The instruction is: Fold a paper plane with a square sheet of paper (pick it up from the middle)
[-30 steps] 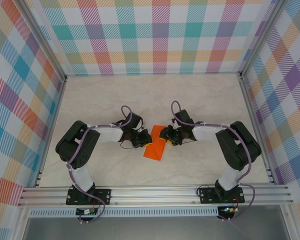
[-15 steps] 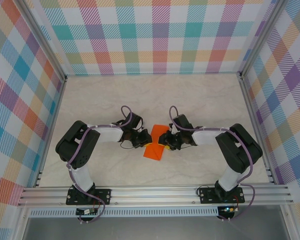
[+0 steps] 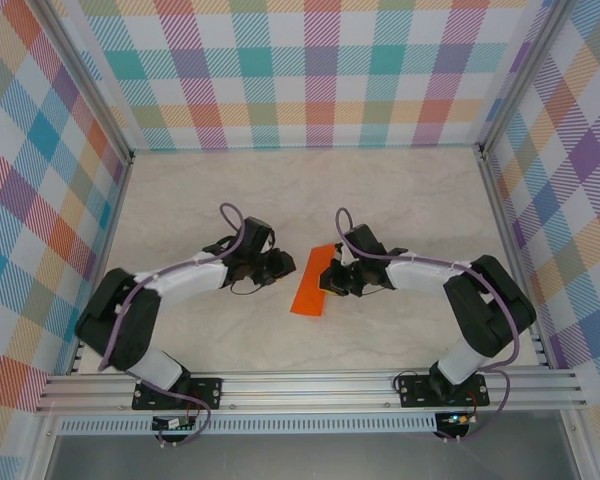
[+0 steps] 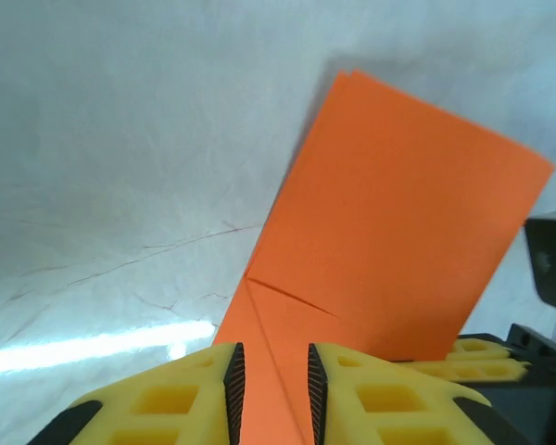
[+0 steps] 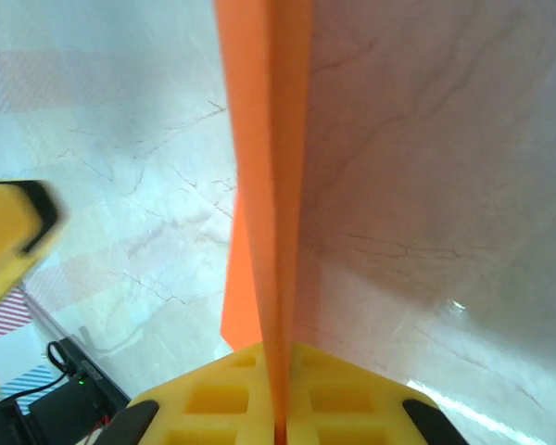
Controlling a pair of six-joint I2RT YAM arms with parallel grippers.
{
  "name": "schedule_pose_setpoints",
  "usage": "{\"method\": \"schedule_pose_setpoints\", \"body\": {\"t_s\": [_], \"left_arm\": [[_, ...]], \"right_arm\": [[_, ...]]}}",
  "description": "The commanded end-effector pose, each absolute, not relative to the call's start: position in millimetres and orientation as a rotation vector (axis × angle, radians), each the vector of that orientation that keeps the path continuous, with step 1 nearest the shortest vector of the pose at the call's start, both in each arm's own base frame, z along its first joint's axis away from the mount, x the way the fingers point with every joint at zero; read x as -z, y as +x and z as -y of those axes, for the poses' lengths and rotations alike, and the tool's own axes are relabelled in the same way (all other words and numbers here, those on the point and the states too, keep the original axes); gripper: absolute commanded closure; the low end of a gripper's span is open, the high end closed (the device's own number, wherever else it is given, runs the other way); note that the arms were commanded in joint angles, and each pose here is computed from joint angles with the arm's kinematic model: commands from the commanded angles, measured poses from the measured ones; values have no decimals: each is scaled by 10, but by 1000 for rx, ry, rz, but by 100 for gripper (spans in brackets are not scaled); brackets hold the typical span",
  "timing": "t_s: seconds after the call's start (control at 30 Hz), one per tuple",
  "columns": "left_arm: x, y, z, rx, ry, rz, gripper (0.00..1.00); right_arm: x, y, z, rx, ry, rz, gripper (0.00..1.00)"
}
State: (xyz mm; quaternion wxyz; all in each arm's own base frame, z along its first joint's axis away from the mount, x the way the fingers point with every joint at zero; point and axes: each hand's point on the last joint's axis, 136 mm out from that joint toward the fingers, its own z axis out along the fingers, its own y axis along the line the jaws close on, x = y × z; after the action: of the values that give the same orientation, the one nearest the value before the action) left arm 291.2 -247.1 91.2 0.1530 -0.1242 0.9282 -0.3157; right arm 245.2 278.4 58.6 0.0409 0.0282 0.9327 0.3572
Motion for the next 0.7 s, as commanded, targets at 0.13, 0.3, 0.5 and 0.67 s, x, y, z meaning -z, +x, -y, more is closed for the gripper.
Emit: {"method": "schedule_pose_setpoints", "body": {"t_s": [0.13, 0.3, 0.5, 0.67], "left_arm": [[-1164, 2554, 1714, 601, -454, -2570, 65], [-1197, 2333, 1371, 551, -536, -2495, 60], [-1109, 2130, 1172, 526, -554, -2477, 54], [-1128, 2005, 1083, 519, -536, -2477, 51]], "right_arm": [[-1319, 2330, -2197, -439, -187, -2891, 93], [-1765, 2297, -1539, 346, -326, -2868, 92], [-1654, 2299, -1517, 664, -423, -2871, 92], [-1287, 2242, -1978, 582, -411, -2973, 89]]}}
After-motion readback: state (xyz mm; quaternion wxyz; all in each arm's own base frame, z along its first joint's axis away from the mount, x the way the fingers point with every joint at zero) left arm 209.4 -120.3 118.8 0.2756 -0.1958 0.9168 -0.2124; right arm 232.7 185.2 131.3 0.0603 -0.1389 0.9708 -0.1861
